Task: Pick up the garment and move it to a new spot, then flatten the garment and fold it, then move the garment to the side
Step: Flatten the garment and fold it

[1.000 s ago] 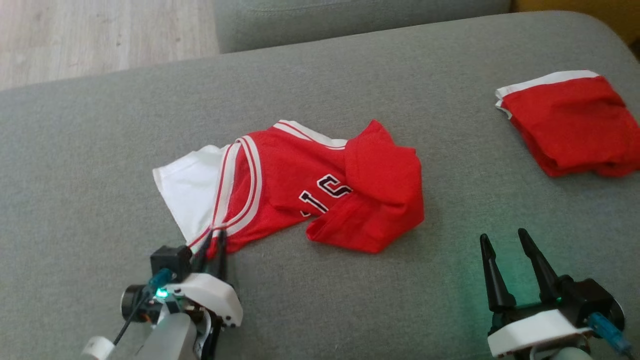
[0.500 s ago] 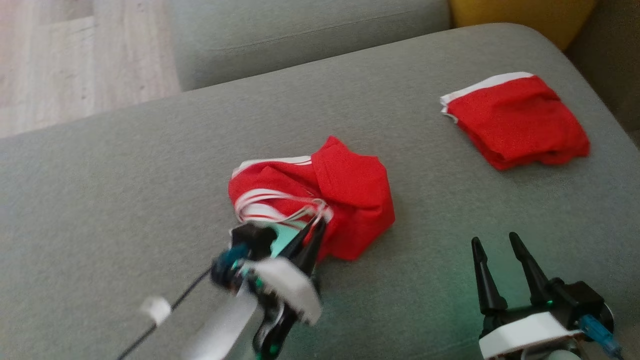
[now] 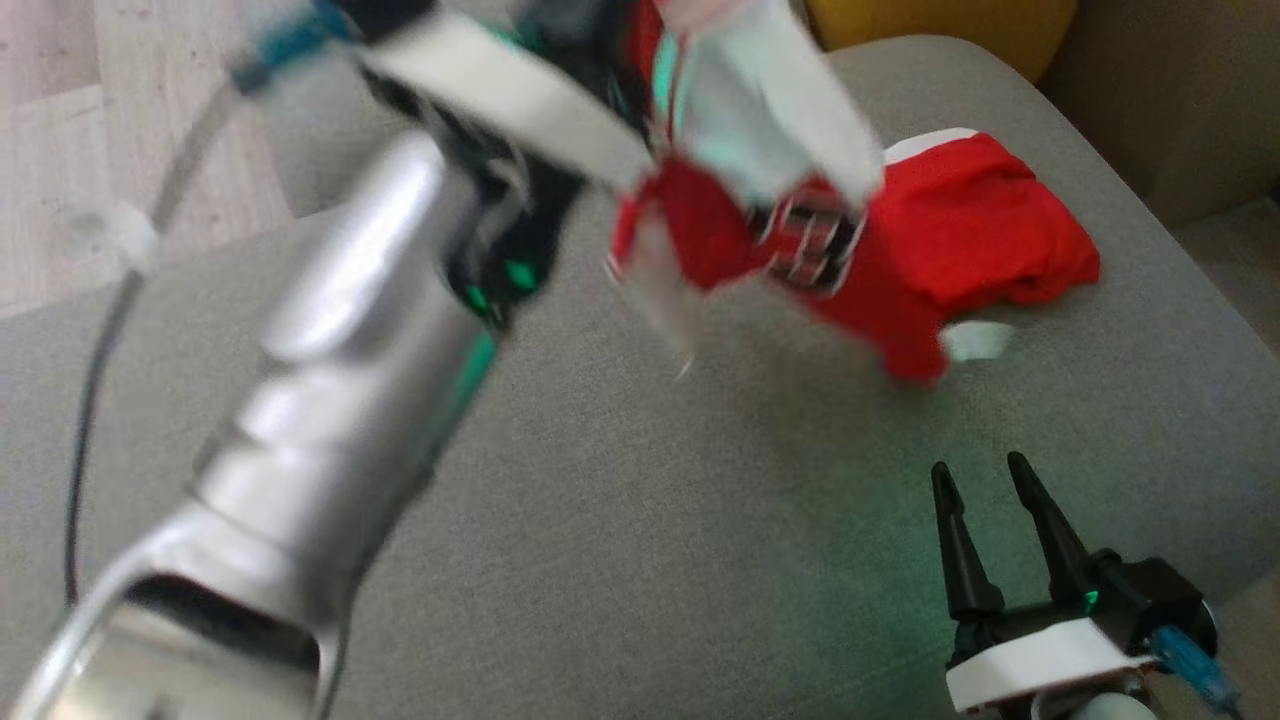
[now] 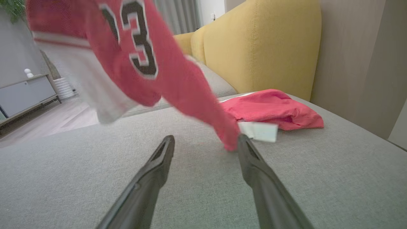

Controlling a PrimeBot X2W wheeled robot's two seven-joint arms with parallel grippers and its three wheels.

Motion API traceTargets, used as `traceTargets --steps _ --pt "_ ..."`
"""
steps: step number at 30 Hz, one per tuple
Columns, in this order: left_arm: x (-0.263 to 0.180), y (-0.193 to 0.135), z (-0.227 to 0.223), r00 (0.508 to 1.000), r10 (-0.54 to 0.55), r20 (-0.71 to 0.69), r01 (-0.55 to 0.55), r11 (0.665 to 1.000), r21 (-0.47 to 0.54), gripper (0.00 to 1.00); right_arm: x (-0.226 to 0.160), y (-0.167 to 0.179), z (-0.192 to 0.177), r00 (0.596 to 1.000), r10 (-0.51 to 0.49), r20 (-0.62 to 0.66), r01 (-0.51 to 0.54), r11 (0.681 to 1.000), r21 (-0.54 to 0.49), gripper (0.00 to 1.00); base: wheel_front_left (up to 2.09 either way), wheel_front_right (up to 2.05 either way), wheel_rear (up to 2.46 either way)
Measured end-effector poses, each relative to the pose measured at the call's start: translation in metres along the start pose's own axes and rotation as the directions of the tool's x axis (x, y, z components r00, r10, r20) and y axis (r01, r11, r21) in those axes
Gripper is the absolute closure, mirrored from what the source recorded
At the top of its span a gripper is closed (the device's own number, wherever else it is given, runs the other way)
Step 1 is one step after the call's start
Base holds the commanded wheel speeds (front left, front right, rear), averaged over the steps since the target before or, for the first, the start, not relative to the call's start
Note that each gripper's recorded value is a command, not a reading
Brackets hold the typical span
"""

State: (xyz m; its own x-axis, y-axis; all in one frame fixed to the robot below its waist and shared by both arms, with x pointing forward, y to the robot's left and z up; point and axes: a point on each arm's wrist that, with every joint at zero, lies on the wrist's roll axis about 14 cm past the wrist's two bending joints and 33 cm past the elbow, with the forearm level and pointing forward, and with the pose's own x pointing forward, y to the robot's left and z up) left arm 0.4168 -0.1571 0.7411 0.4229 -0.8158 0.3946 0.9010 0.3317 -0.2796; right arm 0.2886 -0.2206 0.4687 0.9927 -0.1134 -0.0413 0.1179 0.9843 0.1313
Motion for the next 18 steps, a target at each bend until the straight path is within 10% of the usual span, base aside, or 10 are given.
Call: traceTargets --steps 5,11,15,16,18 --pt "-0.001 0.035 0.036 0.989 0.135 0.064 -0.136 0.991 0.003 1.00 0.002 0.006 0.004 1.000 0.023 0.016 -0.023 1.000 0.002 0.00 0.00 0.00 0.00" --pt "-0.081 0.114 -0.032 0.907 0.410 -0.095 -0.416 0.909 -0.042 1.00 0.006 0.017 0.002 0.998 0.058 0.012 -0.058 0.998 0.006 0.00 0.00 0.00 0.00" --pt "-0.206 0.167 -0.104 0.723 0.646 -0.243 -0.682 0.725 -0.100 1.00 0.007 0.024 -0.004 0.996 0.083 -0.010 -0.083 0.997 0.000 0.00 0.00 0.00 0.00" --pt "-0.259 0.178 -0.124 0.635 0.717 -0.286 -0.765 0.636 -0.102 1.00 0.008 0.030 -0.008 0.994 0.105 -0.022 -0.105 0.995 0.000 0.00 0.00 0.00 0.00" --pt "-0.289 0.183 -0.131 0.586 0.752 -0.302 -0.804 0.587 -0.098 1.00 0.010 0.034 -0.010 0.993 0.117 -0.029 -0.118 0.993 0.000 0.00 0.00 0.00 0.00"
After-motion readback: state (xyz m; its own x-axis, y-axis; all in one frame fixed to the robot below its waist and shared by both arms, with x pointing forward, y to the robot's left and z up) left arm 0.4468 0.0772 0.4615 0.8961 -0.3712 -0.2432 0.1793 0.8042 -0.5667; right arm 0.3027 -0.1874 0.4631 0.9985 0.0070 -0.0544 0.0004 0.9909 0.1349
